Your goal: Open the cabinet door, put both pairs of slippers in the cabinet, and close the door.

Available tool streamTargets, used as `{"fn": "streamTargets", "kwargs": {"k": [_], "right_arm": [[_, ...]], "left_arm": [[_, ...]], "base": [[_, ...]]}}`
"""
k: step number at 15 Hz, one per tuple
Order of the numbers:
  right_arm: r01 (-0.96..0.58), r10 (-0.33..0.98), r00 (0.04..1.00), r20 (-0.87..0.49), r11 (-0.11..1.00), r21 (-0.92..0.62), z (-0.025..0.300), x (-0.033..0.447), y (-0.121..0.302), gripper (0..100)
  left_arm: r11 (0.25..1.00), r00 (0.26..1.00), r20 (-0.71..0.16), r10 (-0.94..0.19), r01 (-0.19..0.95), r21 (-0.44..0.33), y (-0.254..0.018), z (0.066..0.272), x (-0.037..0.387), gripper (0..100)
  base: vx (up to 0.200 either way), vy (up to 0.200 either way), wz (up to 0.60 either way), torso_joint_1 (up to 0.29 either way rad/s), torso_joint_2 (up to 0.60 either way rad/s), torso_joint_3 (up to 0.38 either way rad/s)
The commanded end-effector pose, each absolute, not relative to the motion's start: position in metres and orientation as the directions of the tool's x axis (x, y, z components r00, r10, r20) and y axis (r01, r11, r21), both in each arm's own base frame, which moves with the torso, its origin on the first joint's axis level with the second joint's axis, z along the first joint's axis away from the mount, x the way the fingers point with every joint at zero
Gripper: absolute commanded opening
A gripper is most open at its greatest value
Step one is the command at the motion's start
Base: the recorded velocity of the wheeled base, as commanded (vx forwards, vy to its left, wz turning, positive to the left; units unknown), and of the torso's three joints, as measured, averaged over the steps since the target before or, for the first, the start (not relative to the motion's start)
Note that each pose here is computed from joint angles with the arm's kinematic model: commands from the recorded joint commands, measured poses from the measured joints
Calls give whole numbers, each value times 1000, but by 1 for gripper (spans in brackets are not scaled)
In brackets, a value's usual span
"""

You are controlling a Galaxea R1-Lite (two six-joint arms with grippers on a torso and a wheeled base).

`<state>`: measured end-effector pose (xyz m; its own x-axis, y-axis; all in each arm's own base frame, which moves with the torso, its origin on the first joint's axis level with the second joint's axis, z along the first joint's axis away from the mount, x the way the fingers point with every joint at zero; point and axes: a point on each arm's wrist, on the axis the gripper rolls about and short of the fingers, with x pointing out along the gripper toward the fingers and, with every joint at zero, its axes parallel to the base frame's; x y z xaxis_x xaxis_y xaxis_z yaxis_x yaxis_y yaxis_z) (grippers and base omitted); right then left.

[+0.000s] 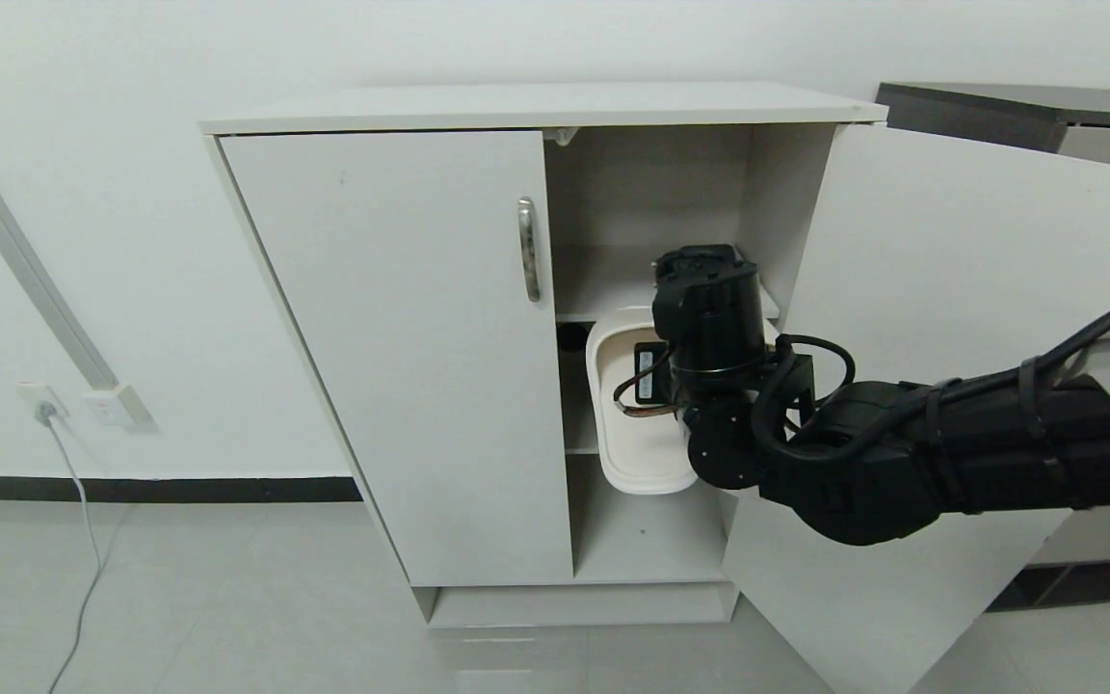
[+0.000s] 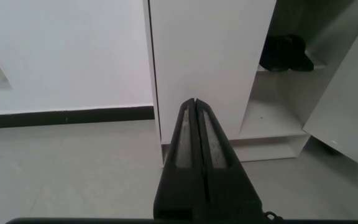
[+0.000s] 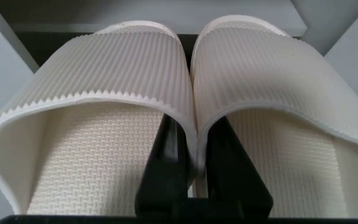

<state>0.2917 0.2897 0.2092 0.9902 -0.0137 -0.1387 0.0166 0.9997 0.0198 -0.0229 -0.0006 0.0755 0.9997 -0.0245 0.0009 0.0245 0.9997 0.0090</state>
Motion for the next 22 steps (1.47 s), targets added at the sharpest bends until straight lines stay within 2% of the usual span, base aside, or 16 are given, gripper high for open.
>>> {"fn": "streamTargets", "kwargs": {"k": [1,13,18,22], "right_arm": [[16,-12,991,-130,999,29,214,290,288,0],[16,-14,991,-132,1000,10,214,291,288,0],[-53,52,988,-144,999,-6,214,306,282,0],[-32,30,983,-181,999,-9,214,332,280,0]], "left_arm": [[1000,1000,0,-25,25,11,-1,75,-23,0],[1000,1000,0,-25,25,9,-1,75,-23,0],[1000,1000,0,-25,25,9,-1,75,-23,0],[1000,1000,0,-25,25,9,-1,75,-23,0]], "base": [[0,0,0,0,0,0],[200,0,0,2,2,2],[0,0,0,0,0,0],[0,0,0,0,0,0]]}}
